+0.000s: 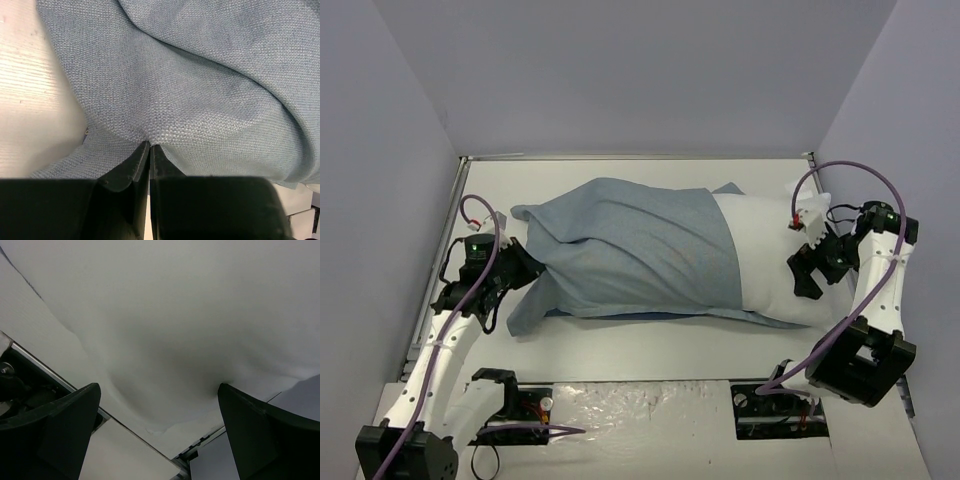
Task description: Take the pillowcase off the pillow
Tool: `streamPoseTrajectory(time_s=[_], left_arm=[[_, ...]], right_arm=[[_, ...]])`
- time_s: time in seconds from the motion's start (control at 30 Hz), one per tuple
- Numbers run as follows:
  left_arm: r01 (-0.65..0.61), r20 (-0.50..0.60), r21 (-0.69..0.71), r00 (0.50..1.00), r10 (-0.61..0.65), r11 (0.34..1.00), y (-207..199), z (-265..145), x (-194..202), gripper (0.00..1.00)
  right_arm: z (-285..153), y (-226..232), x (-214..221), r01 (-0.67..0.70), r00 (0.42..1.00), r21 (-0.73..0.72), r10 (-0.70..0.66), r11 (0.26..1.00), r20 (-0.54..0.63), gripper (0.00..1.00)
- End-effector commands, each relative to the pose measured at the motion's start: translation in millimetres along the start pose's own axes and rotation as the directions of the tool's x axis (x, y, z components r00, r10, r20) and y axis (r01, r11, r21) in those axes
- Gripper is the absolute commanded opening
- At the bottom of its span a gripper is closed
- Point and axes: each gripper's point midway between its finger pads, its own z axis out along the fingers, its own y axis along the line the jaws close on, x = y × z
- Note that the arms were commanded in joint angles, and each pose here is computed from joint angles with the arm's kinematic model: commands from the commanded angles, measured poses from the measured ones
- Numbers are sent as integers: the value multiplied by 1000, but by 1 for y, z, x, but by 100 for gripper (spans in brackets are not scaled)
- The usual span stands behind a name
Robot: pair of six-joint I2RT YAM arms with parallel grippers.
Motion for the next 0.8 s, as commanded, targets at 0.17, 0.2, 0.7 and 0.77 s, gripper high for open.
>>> streamPoseTrajectory(time_s=[0.17, 0.2, 0.7, 0.77], left_arm=[[28, 59, 46, 998, -30, 999, -14, -11, -23, 2], [31, 64, 50, 997, -34, 998, -15, -11, -25, 2], [97, 116, 4, 989, -96, 995, 3, -19, -52, 2], [129, 168, -27, 978, -123, 991, 15, -29, -68, 2]], right_arm=[[30, 25, 43, 5, 990, -163, -27, 987, -138, 100], [36, 16, 42, 0, 991, -130, -17, 992, -132, 99], [95, -43, 10, -115, 991, 118, 122, 986, -55, 0], [74, -62, -16, -124, 992, 160, 118, 979, 44, 0]])
